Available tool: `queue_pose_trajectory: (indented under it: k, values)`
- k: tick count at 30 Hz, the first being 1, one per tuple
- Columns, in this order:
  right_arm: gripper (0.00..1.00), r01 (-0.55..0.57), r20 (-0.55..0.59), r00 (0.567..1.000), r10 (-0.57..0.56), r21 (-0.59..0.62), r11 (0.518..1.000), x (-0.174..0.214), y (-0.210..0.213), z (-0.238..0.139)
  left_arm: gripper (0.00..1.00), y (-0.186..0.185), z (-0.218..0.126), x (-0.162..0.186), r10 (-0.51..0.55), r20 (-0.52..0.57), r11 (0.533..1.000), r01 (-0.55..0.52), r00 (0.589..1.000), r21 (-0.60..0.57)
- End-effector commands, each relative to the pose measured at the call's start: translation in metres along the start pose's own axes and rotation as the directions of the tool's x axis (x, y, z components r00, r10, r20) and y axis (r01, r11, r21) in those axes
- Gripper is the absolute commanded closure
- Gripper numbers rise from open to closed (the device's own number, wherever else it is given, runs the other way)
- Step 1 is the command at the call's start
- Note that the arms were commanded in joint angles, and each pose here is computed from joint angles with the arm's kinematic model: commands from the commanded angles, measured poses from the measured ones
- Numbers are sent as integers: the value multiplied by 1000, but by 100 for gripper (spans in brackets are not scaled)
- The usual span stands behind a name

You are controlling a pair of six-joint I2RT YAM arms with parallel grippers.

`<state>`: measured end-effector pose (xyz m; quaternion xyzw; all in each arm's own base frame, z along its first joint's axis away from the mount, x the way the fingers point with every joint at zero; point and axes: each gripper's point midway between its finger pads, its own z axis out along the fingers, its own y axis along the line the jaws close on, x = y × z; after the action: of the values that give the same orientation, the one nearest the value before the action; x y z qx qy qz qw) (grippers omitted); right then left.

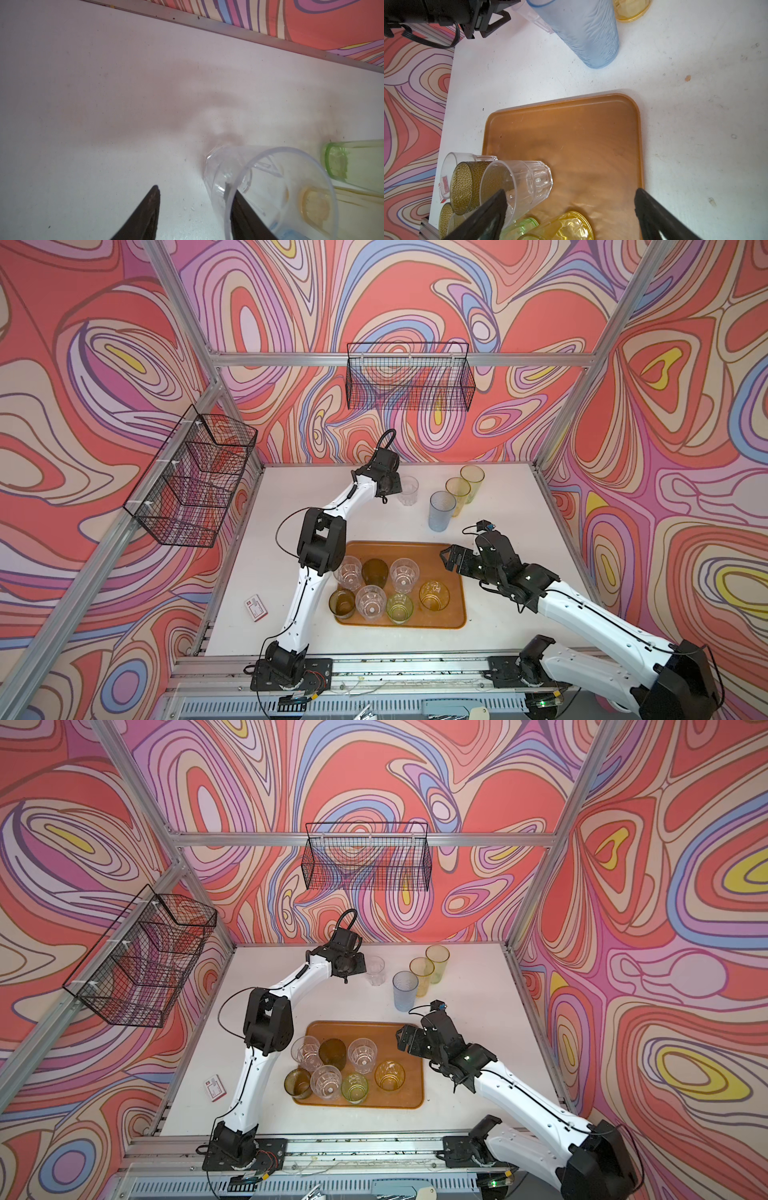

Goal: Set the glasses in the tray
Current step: 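Lower the left gripper onto the clear glass rim and close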

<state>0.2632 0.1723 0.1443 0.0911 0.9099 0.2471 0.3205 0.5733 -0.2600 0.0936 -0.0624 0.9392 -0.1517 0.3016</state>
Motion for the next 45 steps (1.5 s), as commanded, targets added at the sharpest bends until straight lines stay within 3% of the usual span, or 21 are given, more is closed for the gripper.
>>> queue_pose_trajectory:
  k: [1, 9, 22, 39, 45]
  values:
    - [2, -10, 17, 1000, 10, -1, 1000, -6, 2, 1, 56, 12, 7, 9, -1, -46, 1000, 0, 999, -26]
    - [2, -20, 27, 999, 20, 5, 1000, -8, 1, 2, 78, 13, 6, 12, 12, -59, 1000, -13, 998, -21]
    - [2, -26, 19, 999, 27, -22, 999, -9, 8, 6, 100, 20, -4, 20, 6, -83, 999, -9, 997, -35]
    - [2, -12, 7, 1000, 13, -79, 997, -27, 38, 20, 100, 25, -20, 43, -16, -137, 1000, 13, 990, -22]
    - [2, -64, -8, 998, 63, -128, 990, -34, 55, 22, 100, 27, -42, 48, 3, -133, 1000, -3, 991, -2]
